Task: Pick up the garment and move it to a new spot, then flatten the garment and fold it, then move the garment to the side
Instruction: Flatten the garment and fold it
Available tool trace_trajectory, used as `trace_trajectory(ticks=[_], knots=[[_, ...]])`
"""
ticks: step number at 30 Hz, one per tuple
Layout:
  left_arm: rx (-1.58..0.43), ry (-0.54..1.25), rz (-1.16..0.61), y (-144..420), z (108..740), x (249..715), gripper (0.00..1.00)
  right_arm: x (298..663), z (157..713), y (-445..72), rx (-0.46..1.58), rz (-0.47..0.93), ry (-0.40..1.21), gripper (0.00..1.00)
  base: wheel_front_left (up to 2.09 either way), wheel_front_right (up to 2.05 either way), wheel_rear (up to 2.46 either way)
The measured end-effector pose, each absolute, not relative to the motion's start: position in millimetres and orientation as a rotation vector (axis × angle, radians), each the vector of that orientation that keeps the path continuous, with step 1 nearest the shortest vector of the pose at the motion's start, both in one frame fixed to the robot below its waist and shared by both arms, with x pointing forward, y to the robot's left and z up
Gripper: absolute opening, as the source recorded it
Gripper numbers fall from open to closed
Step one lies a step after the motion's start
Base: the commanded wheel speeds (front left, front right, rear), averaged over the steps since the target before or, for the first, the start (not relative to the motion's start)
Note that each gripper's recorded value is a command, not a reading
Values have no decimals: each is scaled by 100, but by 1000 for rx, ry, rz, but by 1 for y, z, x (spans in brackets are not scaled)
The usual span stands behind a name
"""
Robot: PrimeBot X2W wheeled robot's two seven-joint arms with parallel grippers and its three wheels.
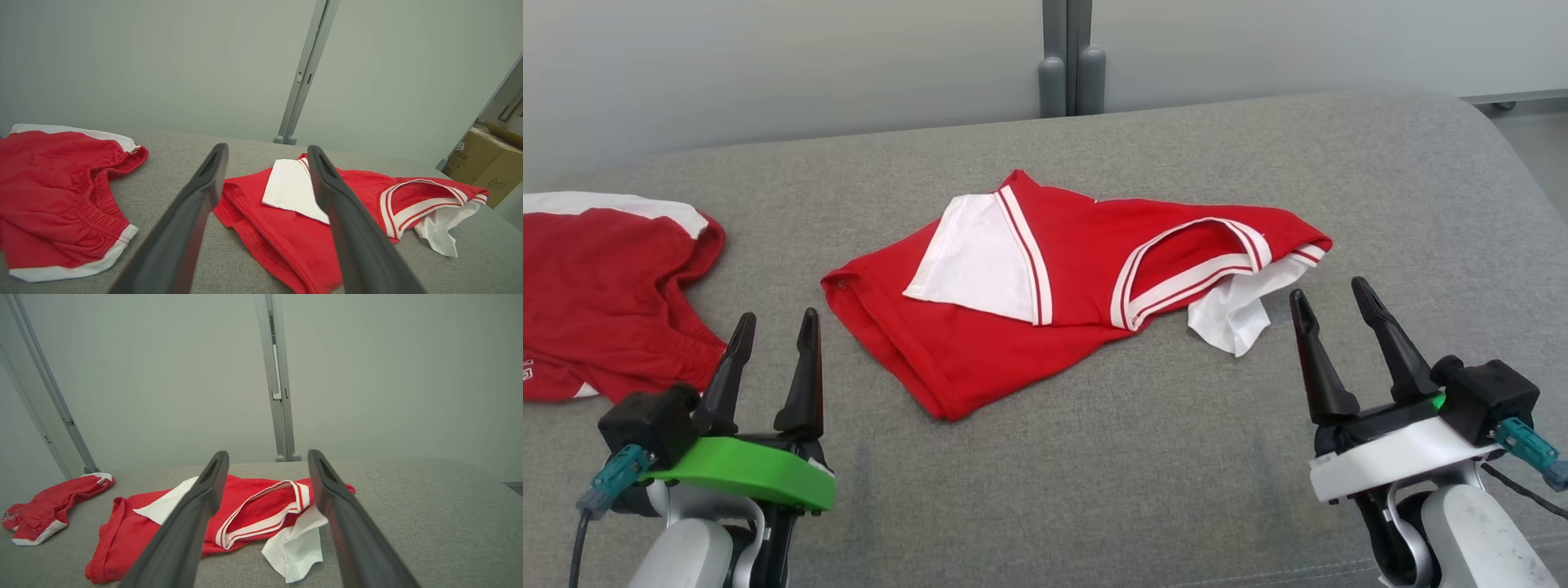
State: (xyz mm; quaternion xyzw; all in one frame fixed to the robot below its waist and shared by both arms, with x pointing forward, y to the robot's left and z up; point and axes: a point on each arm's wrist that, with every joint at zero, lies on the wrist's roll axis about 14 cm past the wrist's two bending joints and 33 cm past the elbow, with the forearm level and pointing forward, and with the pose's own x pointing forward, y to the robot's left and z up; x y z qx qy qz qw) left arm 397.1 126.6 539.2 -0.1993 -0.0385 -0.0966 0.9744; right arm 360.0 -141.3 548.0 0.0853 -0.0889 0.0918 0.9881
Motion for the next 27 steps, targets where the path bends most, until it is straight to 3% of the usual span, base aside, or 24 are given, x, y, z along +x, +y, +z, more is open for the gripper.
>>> trace_trajectory(ticks=[10, 27], knots=[[-416, -28, -203, 122, 528, 399, 100, 385, 549, -99, 109, 349, -144, 100, 0, 0, 0], [-461, -24, -197, 126, 528, 428, 100, 439, 496, -10, -74, 664, 85, 100, 0, 0, 0]])
